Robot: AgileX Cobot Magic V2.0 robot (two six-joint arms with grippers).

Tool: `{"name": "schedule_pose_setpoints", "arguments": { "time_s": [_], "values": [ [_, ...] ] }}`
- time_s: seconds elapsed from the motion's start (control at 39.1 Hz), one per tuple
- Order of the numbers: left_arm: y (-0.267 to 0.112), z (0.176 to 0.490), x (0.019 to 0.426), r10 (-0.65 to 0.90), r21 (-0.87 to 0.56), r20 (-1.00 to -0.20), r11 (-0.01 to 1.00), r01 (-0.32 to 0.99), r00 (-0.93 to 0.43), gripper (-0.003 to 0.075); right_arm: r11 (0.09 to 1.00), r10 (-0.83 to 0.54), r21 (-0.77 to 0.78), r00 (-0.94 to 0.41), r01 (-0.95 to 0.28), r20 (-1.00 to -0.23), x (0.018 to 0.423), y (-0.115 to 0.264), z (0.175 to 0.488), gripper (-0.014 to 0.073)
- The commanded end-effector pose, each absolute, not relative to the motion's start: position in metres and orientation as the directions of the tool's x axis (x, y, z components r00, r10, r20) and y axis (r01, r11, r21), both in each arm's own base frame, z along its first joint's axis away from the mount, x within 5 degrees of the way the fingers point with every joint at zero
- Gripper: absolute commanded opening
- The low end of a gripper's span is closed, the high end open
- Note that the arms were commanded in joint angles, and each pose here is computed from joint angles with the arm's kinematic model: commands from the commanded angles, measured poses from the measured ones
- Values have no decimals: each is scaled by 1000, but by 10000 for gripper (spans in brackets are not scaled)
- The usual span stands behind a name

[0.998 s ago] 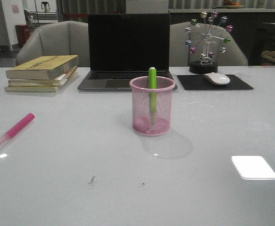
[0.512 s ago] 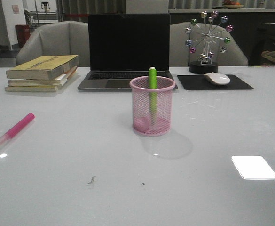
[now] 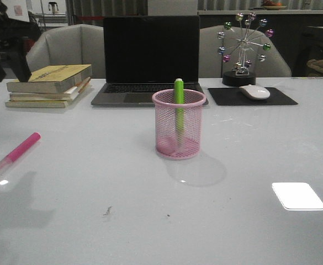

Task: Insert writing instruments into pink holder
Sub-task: 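Lower the left gripper onto the pink highlighter and close it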

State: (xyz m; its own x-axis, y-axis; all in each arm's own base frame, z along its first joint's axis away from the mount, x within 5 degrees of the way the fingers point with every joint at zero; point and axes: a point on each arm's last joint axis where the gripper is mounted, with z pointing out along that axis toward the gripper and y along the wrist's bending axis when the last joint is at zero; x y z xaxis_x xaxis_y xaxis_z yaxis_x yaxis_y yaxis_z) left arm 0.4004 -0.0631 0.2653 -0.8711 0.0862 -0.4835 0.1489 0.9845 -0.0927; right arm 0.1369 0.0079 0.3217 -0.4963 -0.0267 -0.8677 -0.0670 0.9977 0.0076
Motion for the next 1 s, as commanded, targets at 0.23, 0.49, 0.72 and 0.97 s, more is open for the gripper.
{"name": "schedule_pose_setpoints", "arguments": {
  "time_s": [0.23, 0.49, 0.72, 0.97],
  "values": [
    [-68, 242, 419, 83, -102, -462, 984, 146, -883, 372, 998, -25, 0, -409, -60, -912, 138, 7, 337, 386],
    [-69, 217, 427, 85, -102, -420, 985, 140, -904, 372, 998, -25, 0, -409, -60, -912, 138, 7, 337, 386],
    [-70, 209, 431, 82, -101, -425, 985, 137, -901, 372, 998, -25, 0, -409, -60, -912, 138, 7, 337, 386],
    [-71, 198, 433, 71, -115, -406, 985, 128, -911, 372, 998, -25, 0, -409, -60, -912, 138, 7, 337, 386]
  ]
}}
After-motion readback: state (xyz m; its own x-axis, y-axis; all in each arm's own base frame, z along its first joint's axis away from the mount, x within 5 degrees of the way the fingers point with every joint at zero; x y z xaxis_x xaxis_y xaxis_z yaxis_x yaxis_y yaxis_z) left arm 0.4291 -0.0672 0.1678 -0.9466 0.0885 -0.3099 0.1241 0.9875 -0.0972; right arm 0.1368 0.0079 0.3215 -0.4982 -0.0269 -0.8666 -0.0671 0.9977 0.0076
